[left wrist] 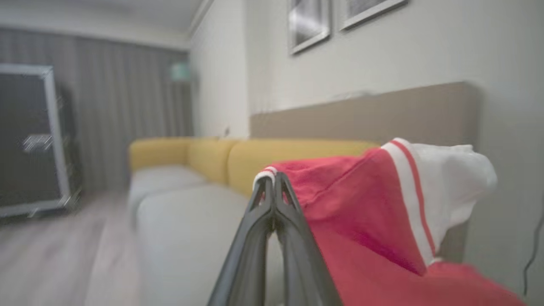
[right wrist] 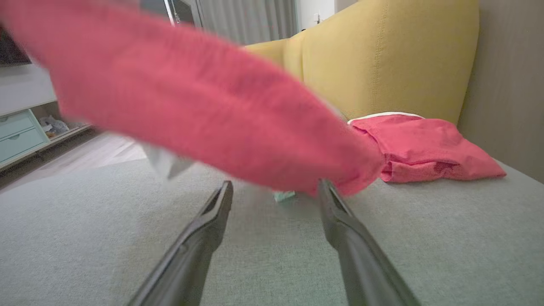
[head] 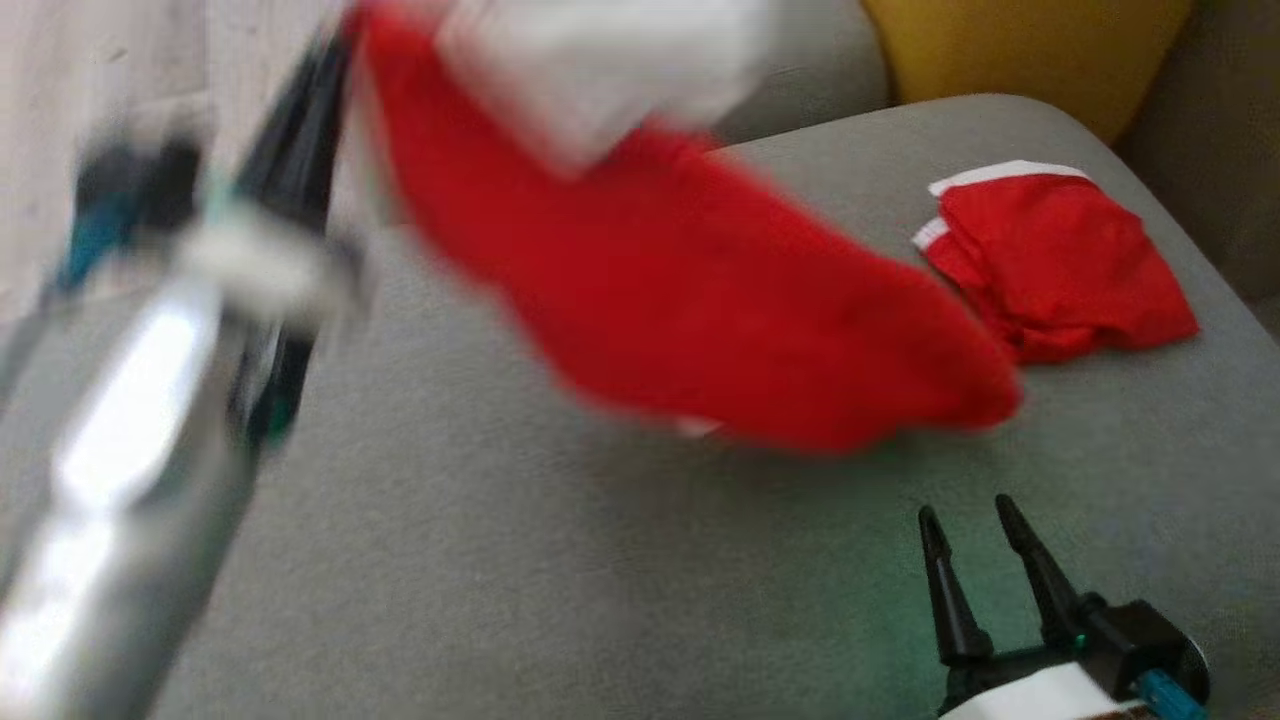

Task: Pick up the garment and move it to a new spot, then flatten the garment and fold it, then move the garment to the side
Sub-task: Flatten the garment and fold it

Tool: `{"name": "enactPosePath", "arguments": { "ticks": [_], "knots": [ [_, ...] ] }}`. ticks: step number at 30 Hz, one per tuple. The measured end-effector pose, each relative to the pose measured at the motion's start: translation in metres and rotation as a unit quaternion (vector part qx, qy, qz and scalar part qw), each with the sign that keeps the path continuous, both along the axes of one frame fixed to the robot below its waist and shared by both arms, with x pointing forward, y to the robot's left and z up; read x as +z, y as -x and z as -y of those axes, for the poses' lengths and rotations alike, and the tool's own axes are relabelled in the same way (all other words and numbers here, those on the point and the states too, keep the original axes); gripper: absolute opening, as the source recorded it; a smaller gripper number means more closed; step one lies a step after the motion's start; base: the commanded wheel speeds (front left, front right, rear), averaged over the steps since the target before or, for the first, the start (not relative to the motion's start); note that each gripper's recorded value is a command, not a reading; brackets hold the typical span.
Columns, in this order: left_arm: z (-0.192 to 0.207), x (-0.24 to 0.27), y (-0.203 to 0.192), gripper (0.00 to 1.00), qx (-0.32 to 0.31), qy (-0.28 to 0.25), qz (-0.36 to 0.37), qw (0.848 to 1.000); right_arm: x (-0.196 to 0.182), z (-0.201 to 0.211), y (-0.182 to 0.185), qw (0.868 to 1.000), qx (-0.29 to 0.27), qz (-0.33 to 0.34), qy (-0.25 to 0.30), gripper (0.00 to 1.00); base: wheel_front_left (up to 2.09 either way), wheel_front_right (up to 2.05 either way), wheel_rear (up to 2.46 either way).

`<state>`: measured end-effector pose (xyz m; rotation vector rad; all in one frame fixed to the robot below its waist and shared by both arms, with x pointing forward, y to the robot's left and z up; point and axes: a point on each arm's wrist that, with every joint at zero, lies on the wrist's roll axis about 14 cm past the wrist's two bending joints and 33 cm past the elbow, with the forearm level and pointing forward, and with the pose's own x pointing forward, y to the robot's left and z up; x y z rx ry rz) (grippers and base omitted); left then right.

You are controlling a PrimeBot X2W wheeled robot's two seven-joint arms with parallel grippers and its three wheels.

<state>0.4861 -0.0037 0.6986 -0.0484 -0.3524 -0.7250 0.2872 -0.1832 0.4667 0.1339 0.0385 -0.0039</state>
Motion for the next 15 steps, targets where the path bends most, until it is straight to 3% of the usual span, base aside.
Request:
{"name": "enactPosePath", "arguments": {
  "ticks": [3, 7, 10, 14, 15],
  "knots": [
    [-0.072, -0.118, 0.012, 0.00, 0.078, 0.017, -0.150, 0.985, 0.002, -0.006, -0.006, 1.000, 0.013, 0.003, 0.002, 1.00, 0.00, 0.00, 0.00],
    [-0.142, -0.239, 0.071, 0.00, 0.170, 0.019, -0.299, 0.939, -0.001, -0.012, -0.012, 1.000, 0.027, -0.003, 0.008, 1.00, 0.00, 0.00, 0.00],
    [-0.172, -0.271, 0.101, 0.00, 0.218, 0.028, -0.338, 0.915, -0.003, -0.016, -0.016, 0.999, 0.035, -0.008, 0.012, 1.00, 0.00, 0.00, 0.00],
    [-0.181, -0.272, 0.112, 0.00, 0.244, 0.060, -0.340, 0.906, -0.005, -0.020, -0.019, 0.999, 0.043, -0.010, 0.015, 1.00, 0.00, 0.00, 0.00],
    [-0.182, -0.272, 0.114, 0.10, 0.248, 0.063, -0.339, 0.905, -0.005, -0.021, -0.020, 0.999, 0.045, -0.010, 0.015, 1.00, 0.00, 0.00, 0.00]
  ]
}}
